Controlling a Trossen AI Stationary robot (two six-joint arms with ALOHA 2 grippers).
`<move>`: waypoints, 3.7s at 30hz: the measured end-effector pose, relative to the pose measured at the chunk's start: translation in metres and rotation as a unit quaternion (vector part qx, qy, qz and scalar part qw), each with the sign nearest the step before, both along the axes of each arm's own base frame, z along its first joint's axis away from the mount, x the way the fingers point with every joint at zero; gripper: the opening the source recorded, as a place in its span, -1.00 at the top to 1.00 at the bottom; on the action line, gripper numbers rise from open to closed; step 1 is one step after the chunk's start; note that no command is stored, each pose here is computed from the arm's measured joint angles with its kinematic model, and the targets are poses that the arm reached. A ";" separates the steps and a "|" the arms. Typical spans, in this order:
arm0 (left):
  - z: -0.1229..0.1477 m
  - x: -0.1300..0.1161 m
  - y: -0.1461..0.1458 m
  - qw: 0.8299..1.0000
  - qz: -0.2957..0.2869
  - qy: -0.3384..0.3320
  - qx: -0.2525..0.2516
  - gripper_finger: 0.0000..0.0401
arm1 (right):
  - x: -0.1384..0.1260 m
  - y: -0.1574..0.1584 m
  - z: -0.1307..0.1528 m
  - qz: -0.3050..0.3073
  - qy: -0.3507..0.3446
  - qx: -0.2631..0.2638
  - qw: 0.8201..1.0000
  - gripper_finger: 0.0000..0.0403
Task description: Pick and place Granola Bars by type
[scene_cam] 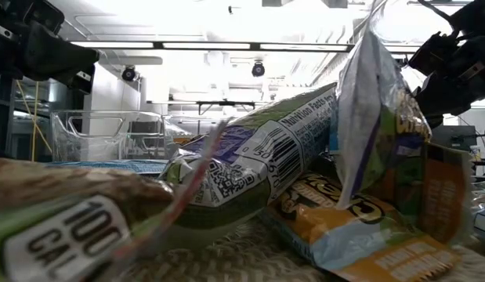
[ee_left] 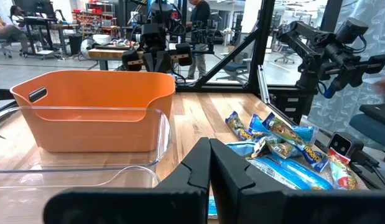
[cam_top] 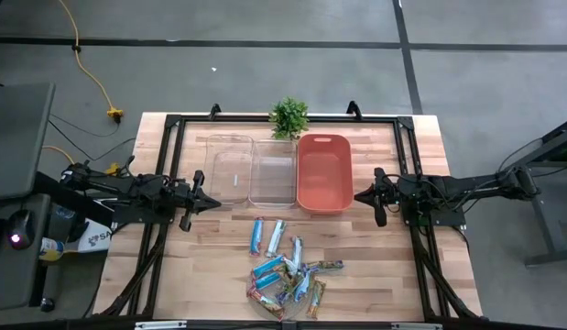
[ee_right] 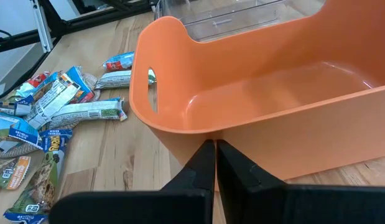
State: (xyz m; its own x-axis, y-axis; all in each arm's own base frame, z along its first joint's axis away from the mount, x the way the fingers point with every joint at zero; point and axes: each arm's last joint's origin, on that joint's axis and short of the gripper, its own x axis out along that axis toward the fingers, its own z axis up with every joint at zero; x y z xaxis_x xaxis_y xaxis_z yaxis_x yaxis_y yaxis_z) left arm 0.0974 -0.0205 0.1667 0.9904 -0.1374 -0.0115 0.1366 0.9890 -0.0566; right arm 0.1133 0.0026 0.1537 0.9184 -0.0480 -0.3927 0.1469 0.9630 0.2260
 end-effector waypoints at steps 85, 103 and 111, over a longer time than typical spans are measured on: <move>0.000 0.000 0.000 1.000 0.000 0.000 0.000 0.99 | 0.125 0.069 0.240 0.273 -0.126 0.028 0.953 1.00; 0.000 0.000 0.000 1.000 0.000 0.000 0.000 0.99 | 0.235 0.094 0.216 0.259 -0.020 -0.121 0.958 1.00; 0.000 0.000 0.000 1.000 0.000 0.000 0.000 0.99 | 0.248 0.098 0.187 0.269 0.048 -0.117 0.955 1.00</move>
